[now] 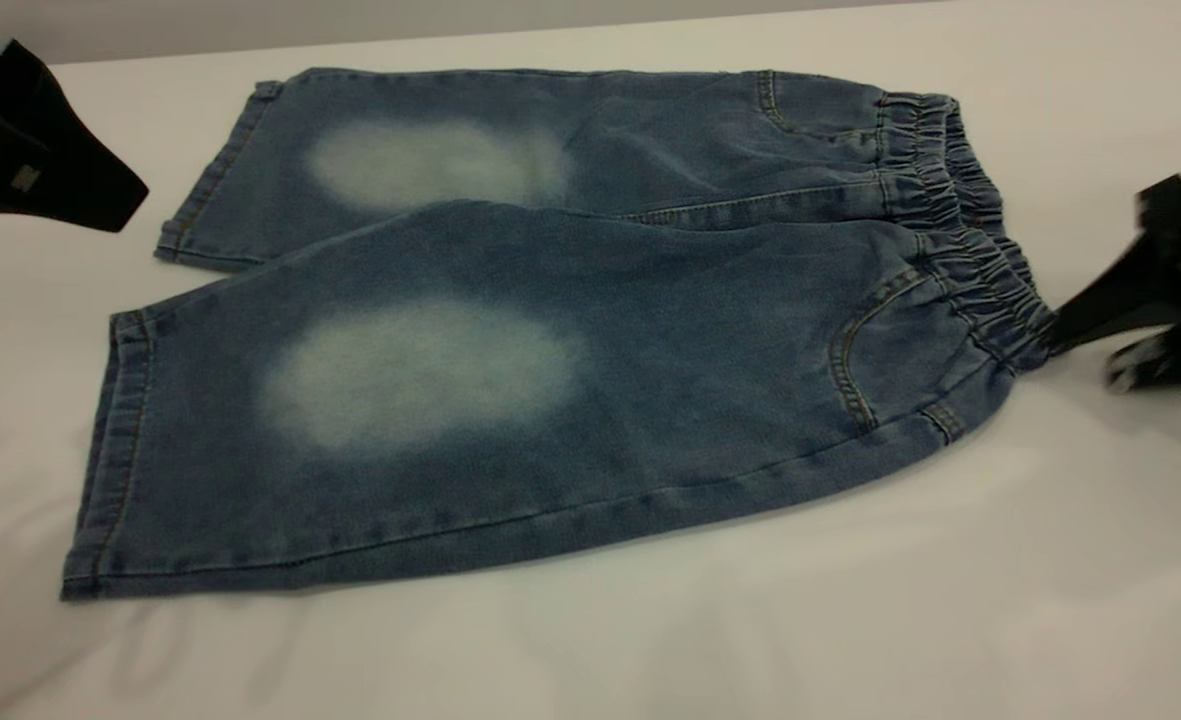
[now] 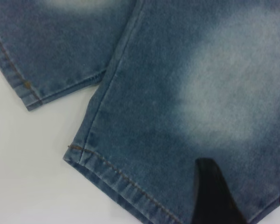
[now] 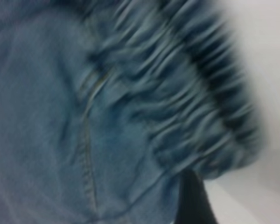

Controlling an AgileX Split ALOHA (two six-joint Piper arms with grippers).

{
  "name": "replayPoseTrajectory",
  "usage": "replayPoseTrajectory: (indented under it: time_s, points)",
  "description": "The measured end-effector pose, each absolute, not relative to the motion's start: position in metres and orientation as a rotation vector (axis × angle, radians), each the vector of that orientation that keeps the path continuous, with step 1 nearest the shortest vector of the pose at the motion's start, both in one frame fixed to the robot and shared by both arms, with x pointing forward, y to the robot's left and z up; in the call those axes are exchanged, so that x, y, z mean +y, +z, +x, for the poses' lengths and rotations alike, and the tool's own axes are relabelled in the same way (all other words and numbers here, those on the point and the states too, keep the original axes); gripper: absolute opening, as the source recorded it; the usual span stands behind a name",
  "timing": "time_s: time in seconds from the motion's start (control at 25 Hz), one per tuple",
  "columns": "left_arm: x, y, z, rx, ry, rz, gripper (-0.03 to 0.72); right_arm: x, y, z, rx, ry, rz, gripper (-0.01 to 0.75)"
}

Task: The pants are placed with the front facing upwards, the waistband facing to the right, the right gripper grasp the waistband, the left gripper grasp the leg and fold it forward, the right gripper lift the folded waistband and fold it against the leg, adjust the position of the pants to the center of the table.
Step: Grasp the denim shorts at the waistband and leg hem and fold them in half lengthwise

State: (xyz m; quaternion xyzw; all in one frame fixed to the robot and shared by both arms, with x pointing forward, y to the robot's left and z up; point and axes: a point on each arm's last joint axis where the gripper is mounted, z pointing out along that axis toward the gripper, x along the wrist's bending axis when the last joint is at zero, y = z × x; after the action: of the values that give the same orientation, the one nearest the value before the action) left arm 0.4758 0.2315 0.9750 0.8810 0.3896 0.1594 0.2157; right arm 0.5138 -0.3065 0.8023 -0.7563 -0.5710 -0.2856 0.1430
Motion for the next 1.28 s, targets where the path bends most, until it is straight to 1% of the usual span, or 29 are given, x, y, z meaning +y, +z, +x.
replayPoseTrajectory:
  time_s: [0.08, 0.24, 0.36, 0.48, 0.72, 1.16, 1.28]
  points:
    - [0.231, 0.975, 0.476, 1.080, 0.442, 2.442, 0.333, -0.304, 0.812, 0.516, -1.633, -0.874, -2.154, 0.412]
    - [0.231, 0.975, 0.476, 1.080, 0.442, 2.442, 0.333, -0.292, 0.856, 0.522, -1.591, -1.115, -1.980, 0.424]
    - [0.231, 0.975, 0.476, 1.079, 0.441, 2.444, 0.333, -0.293, 0.879, 0.523, -1.635, -1.158, -1.979, 0.424]
    - [0.231, 0.975, 0.476, 1.080, 0.441, 2.443, 0.333, -0.295, 0.892, 0.523, -1.674, -1.178, -1.998, 0.424]
    - [0.231, 0.975, 0.476, 1.080, 0.441, 2.443, 0.333, -0.302, 0.874, 0.525, -1.669, -1.087, -2.113, 0.424]
    - [0.231, 0.975, 0.475, 1.080, 0.436, 2.445, 0.333, -0.302, 0.836, 0.525, -1.592, -1.006, -2.131, 0.424]
    - [0.231, 0.975, 0.475, 1.081, 0.430, 2.448, 0.333, -0.305, 0.826, 0.523, -1.595, -0.945, -2.178, 0.424]
